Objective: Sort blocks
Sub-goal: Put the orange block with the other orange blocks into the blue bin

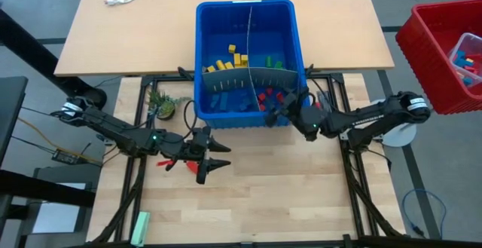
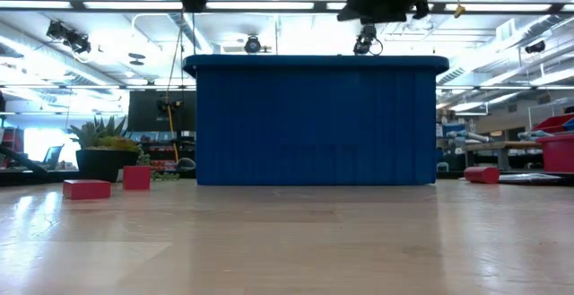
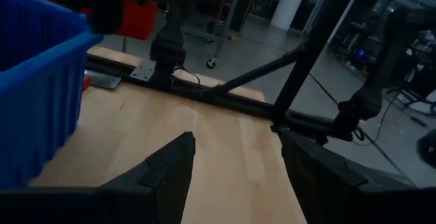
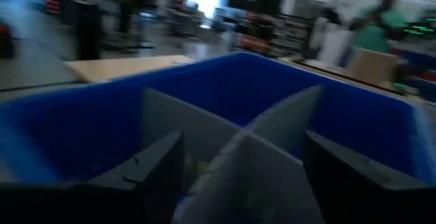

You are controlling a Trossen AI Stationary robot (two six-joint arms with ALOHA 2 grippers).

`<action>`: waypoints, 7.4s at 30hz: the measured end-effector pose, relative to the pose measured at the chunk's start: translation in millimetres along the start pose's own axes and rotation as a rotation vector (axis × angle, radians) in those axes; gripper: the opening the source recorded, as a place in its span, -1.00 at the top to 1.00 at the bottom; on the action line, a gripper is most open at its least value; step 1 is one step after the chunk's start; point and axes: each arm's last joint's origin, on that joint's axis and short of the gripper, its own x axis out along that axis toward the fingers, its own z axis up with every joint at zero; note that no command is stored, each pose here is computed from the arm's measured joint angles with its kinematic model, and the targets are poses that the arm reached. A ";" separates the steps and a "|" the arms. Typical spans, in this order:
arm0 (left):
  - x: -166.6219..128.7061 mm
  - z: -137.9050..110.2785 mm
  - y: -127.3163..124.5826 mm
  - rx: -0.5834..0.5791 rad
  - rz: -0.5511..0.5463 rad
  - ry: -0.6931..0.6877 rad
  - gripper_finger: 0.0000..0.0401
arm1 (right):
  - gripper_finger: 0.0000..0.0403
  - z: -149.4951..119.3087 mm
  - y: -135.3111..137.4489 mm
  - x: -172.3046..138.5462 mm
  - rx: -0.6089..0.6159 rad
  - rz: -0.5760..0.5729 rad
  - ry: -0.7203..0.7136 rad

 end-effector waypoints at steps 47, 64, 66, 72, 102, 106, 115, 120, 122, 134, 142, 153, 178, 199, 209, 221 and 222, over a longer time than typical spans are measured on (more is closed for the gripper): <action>-49.0 -100.8 112.3 -0.103 0.720 0.840 -0.46 | -0.06 -103.1 140.0 -74.8 0.456 0.583 0.096; -45.8 -116.7 118.5 -0.085 0.736 0.847 0.32 | 0.05 -103.2 139.8 -73.4 0.454 0.587 0.099; -46.0 -116.5 116.8 -0.098 0.723 0.854 0.32 | 0.06 -103.3 139.8 -73.4 0.452 0.587 0.099; -37.6 -100.7 91.4 -0.107 0.600 0.857 0.32 | 0.08 -103.2 139.7 -73.4 0.453 0.586 0.099; 79.7 125.3 76.3 0.426 0.621 0.032 0.27 | 0.21 -103.3 140.4 -76.9 0.451 0.596 0.100; 109.7 126.2 107.2 0.419 0.629 0.075 0.27 | 0.23 -103.7 140.5 -76.9 0.452 0.596 0.104; 151.6 117.0 148.9 0.408 0.634 0.166 0.05 | 0.24 -105.4 140.8 -77.8 0.449 0.599 0.119; 148.8 128.0 146.2 0.408 0.637 0.176 -0.22 | 0.25 -106.0 141.0 -78.1 0.445 0.604 0.124; 144.3 134.1 142.1 0.410 0.638 0.218 -0.28 | 0.26 -106.1 141.0 -78.1 0.445 0.604 0.124; 74.5 175.3 69.7 0.441 0.533 0.282 -0.24 | 0.27 -106.0 141.6 -80.5 0.446 0.611 0.126; -4.9 187.1 23.1 0.422 0.444 0.358 -0.21 | 0.31 -106.6 141.8 -81.2 0.440 0.611 0.129; -29.6 135.5 -17.5 0.452 0.318 0.729 -0.21 | 0.32 -105.9 141.3 -79.3 0.452 0.606 0.126; -28.1 -60.5 23.9 0.543 0.221 1.341 -0.13 | 0.33 -105.8 141.3 -79.5 0.449 0.607 0.124; -23.9 -115.0 40.2 0.801 -0.087 1.222 -0.13 | 0.38 -105.8 141.3 -79.3 0.452 0.606 0.125; -28.0 -137.8 52.0 0.819 -0.051 1.161 -0.13 | 0.39 -105.8 141.3 -79.3 0.452 0.606 0.125; -19.5 -135.5 50.4 0.665 0.002 1.137 0.33 | 0.38 -105.8 141.1 -78.3 0.451 0.603 0.124; -18.3 -132.8 49.0 0.648 0.018 1.138 0.33 | 0.38 -105.8 141.1 -78.3 0.450 0.603 0.124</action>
